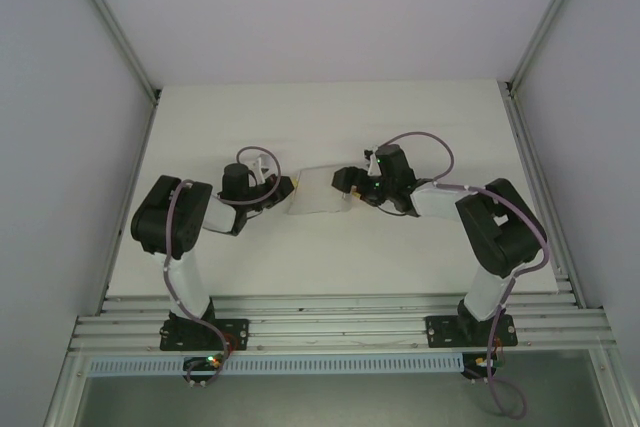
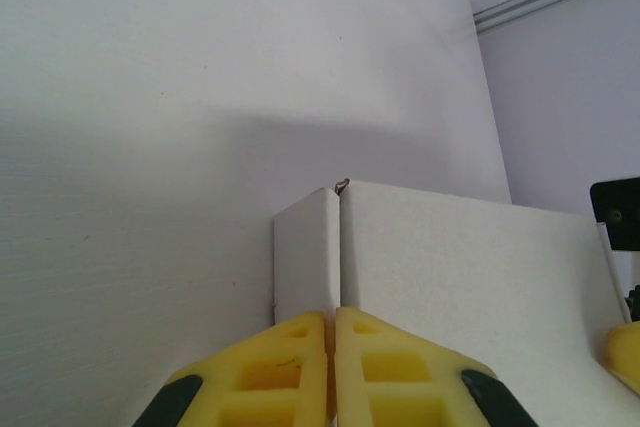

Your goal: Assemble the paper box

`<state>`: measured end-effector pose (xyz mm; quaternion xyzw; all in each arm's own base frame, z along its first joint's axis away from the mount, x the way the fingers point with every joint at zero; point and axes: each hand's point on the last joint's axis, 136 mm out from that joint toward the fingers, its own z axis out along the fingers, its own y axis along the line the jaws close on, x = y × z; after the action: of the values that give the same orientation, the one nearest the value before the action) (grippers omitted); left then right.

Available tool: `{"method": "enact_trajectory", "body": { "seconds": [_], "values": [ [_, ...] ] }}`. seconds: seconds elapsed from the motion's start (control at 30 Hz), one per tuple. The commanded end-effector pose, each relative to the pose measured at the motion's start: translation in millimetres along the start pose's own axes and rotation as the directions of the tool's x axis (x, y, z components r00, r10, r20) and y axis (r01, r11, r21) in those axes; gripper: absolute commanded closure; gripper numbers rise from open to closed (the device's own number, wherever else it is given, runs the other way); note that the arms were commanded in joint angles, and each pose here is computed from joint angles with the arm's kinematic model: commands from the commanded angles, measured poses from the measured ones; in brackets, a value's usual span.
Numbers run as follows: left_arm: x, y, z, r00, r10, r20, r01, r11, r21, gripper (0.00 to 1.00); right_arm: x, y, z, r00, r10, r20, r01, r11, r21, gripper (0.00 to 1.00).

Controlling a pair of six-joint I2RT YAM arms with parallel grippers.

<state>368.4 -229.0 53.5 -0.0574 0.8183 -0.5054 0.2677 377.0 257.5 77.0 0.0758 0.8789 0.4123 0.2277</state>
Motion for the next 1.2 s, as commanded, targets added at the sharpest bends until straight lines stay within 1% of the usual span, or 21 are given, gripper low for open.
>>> {"method": "enact_trajectory", "body": {
  "seconds": [0.0, 0.1, 0.27, 0.3, 0.37, 0.43, 0.47, 0.5, 0.57, 0.6, 0.67, 0.77, 0.8, 0.87, 0.9, 0.97, 1.03, 1.1, 1.17],
  "values": [
    [-0.1, -7.3, -0.2, 1.000, 0.030, 0.002, -0.030, 0.999, 0.016, 0.89, -5.4, 25.5, 2.8, 1.000, 0.000, -0.012, -0.002, 0.995, -0.100, 0.28],
    [-1.8, -13.9, -0.2, 0.999, 0.045, 0.005, -0.045, 0.998, 0.036, 0.85, -6.0, 25.5, -0.3, 1.000, 0.004, -0.011, -0.005, 0.996, -0.088, 0.41],
    [-7.8, -33.7, -1.6, 0.993, 0.116, 0.006, -0.116, 0.992, 0.052, 0.72, -6.4, 26.3, -9.5, 1.000, 0.016, -0.004, -0.016, 0.998, -0.059, 0.53],
    [-8.8, -41.8, -2.3, 0.989, 0.150, 0.002, -0.150, 0.987, 0.056, 0.65, -7.0, 24.6, -12.6, 1.000, 0.022, 0.005, -0.022, 0.999, -0.041, 0.54],
    [-8.2, -56.0, -4.9, 0.974, 0.227, -0.013, -0.226, 0.973, 0.048, 0.43, -9.0, 21.9, -20.1, 0.999, 0.031, 0.028, -0.030, 1.000, -0.009, 0.55],
    [-7.5, -67.3, -8.0, 0.943, 0.331, -0.032, -0.331, 0.944, -0.001, 0.17, -10.9, 19.5, -29.0, 0.998, 0.044, 0.048, -0.045, 0.999, 0.027, 0.55],
    [-8.5, -70.7, -10.1, 0.921, 0.386, -0.041, -0.388, 0.921, -0.040, 0.01, -11.6, 18.7, -33.4, 0.997, 0.052, 0.056, -0.054, 0.998, 0.042, 0.55],
    [-9.3, -74.3, -12.4, 0.893, 0.447, -0.056, -0.450, 0.889, -0.082, 0.00, -14.4, 19.8, -39.0, 0.996, 0.054, 0.071, -0.058, 0.997, 0.050, 0.54],
    [-5.9, -87.2, -13.0, 0.818, 0.568, -0.093, -0.575, 0.809, -0.120, 0.00, -20.8, 18.5, -49.5, 0.992, 0.084, 0.097, -0.091, 0.993, 0.069, 0.52],
    [-4.2, -96.0, -14.0, 0.766, 0.633, -0.112, -0.642, 0.758, -0.116, 0.00, -24.7, 19.3, -55.5, 0.990, 0.101, 0.100, -0.108, 0.992, 0.069, 0.52],
    [3.5, -114.3, -15.7, 0.661, 0.737, -0.141, -0.749, 0.660, -0.065, 0.00, -33.1, 20.1, -67.3, 0.985, 0.138, 0.105, -0.145, 0.987, 0.068, 0.51],
    [21.1, -141.4, -19.1, 0.482, 0.864, -0.141, -0.871, 0.490, 0.023, 0.00, -44.3, 19.9, -85.1, 0.974, 0.207, 0.092, -0.213, 0.975, 0.068, 0.51],
    [31.6, -149.7, -20.5, 0.404, 0.905, -0.133, -0.908, 0.415, 0.064, 0.00, -48.8, 23.7, -90.6, 0.972, 0.216, 0.090, -0.220, 0.975, 0.040, 0.53],
    [46.7, -164.1, -21.0, 0.264, 0.959, -0.101, -0.957, 0.273, 0.100, 0.00, -58.4, 29.6, -100.6, 0.964, 0.247, 0.096, -0.246, 0.969, -0.016, 0.58],
    [52.9, -168.2, -20.9, 0.210, 0.973, -0.095, -0.969, 0.220, 0.111, 0.00, -62.3, 31.8, -104.8, 0.961, 0.259, 0.093, -0.257, 0.966, -0.032, 0.58],
    [66.2, -178.0, -21.2, 0.118, 0.989, -0.087, -0.981, 0.130, 0.145, 0.00, -65.3, 35.5, -110.6, 0.955, 0.287, 0.079, -0.283, 0.958, -0.052, 0.59],
    [75.5, -184.4, -19.3, 0.054, 0.995, -0.080, -0.985, 0.066, 0.160, 0.00, -64.6, 37.4, -113.6, 0.947, 0.316, 0.061, -0.312, 0.948, -0.059, 0.60],
    [77.9, -183.6, -13.6, -0.011, 0.995, -0.096, -0.991, 0.002, 0.131, 0.00, -63.8, 36.7, -115.2, 0.934, 0.355, 0.046, -0.351, 0.934, -0.067, 0.61],
    [77.1, -178.3, -7.1, -0.078, 0.989, -0.129, -0.993, -0.066, 0.094, 0.00, -58.4, 38.3, -115.0, 0.914, 0.405, -0.004, -0.404, 0.911, -0.079, 0.61]
  ]
}}
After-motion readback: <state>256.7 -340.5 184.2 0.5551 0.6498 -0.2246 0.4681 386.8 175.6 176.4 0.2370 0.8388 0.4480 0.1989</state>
